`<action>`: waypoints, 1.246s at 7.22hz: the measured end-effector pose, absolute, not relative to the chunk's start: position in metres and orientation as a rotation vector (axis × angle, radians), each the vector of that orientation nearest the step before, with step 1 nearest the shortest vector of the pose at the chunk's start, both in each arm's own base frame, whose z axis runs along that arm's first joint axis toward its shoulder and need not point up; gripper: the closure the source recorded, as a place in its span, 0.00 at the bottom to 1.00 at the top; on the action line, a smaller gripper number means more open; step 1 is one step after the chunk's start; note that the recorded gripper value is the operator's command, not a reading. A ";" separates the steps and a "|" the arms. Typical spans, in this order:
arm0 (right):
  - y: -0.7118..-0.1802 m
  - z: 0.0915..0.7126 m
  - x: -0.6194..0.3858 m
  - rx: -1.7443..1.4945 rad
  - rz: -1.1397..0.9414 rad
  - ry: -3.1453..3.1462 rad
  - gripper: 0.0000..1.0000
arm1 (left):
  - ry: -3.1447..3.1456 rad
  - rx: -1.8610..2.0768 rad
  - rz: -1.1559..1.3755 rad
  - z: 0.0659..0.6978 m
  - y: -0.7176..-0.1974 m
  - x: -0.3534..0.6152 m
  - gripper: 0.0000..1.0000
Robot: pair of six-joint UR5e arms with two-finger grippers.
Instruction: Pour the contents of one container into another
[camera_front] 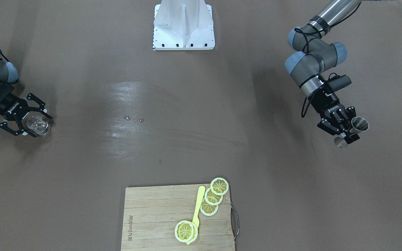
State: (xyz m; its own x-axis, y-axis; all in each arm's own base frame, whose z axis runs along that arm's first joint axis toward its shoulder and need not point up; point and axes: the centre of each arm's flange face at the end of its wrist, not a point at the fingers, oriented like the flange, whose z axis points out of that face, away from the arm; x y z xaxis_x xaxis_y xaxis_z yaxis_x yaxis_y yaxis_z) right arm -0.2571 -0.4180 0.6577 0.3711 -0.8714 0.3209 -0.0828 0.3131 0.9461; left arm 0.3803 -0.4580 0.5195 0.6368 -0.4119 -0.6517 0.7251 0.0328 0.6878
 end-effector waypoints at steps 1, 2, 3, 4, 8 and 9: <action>-0.418 0.657 -0.257 1.142 -0.679 -1.076 0.00 | 0.303 1.242 -0.913 0.525 -0.458 0.382 1.00; -0.416 0.656 -0.256 1.146 -0.679 -1.080 0.00 | 0.292 1.230 -0.928 0.531 -0.458 0.383 0.95; -0.414 0.657 -0.253 1.151 -0.681 -1.085 0.00 | 0.284 1.220 -0.935 0.535 -0.458 0.384 0.93; -0.408 0.661 -0.248 1.151 -0.684 -1.089 0.00 | 0.284 1.205 -0.940 0.539 -0.457 0.385 0.93; -0.371 0.677 -0.207 1.090 -0.694 -1.107 0.00 | 0.338 1.136 -0.933 0.545 -0.438 0.409 0.90; -0.360 0.684 -0.188 1.059 -0.694 -1.110 0.00 | 0.352 1.130 -0.926 0.545 -0.431 0.416 0.84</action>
State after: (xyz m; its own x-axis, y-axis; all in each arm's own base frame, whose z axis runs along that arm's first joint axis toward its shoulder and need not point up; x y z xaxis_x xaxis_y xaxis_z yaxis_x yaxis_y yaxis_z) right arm -0.1879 -0.3604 0.6845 0.3271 -0.8709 0.3669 -0.0521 0.3710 0.9272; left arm 0.4161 -0.4306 0.5452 0.5945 -0.4506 -0.6659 0.7793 0.1190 0.6152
